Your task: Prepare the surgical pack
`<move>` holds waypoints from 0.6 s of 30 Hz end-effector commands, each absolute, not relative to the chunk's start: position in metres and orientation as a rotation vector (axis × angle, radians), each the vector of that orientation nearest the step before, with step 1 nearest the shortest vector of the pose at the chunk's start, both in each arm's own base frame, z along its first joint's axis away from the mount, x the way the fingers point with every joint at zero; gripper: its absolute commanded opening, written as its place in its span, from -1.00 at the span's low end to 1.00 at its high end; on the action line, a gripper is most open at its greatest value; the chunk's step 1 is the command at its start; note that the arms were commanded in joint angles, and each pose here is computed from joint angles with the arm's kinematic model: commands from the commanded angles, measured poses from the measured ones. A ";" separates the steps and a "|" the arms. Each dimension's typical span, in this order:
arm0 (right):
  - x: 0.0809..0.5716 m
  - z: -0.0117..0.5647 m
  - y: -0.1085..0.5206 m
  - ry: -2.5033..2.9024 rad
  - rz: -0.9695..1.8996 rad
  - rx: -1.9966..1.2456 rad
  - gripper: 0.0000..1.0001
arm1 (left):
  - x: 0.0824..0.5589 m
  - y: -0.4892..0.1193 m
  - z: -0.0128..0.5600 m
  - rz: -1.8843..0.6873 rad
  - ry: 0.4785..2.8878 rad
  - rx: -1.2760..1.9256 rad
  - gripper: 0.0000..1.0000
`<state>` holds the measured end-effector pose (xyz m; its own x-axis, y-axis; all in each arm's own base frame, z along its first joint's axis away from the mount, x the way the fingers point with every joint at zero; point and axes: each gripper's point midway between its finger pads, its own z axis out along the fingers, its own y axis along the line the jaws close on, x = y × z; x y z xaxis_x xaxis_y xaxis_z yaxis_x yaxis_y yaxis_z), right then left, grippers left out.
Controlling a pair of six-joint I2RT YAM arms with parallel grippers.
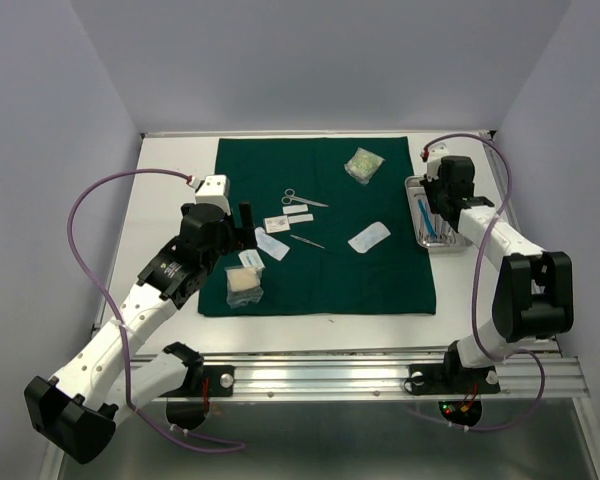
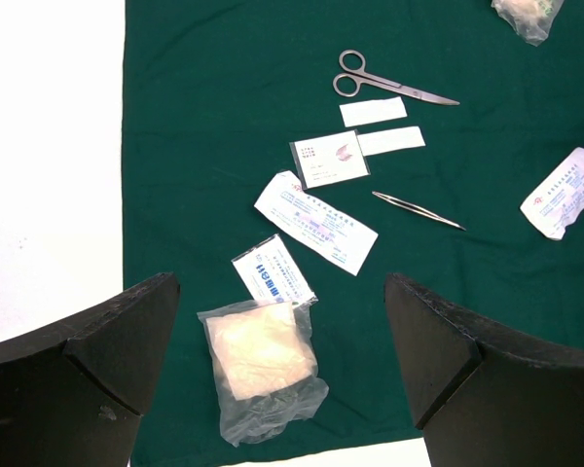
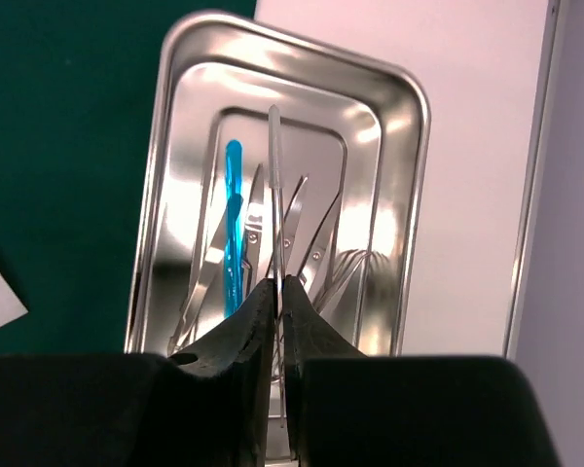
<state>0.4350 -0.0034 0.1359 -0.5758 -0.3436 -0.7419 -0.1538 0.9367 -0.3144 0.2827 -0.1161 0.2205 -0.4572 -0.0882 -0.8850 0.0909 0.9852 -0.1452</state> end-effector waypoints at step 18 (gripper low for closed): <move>0.449 0.198 0.082 1.987 -0.039 -0.426 0.03 | 0.289 -0.110 0.228 -0.178 2.001 -0.038 0.98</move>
<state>0.4419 0.0205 0.1468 -0.5143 -0.3025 -0.8025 -0.1616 0.9531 -0.2557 0.2835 -0.1151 0.2191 -0.4589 -0.0866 -0.8842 0.0834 0.9867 -0.1399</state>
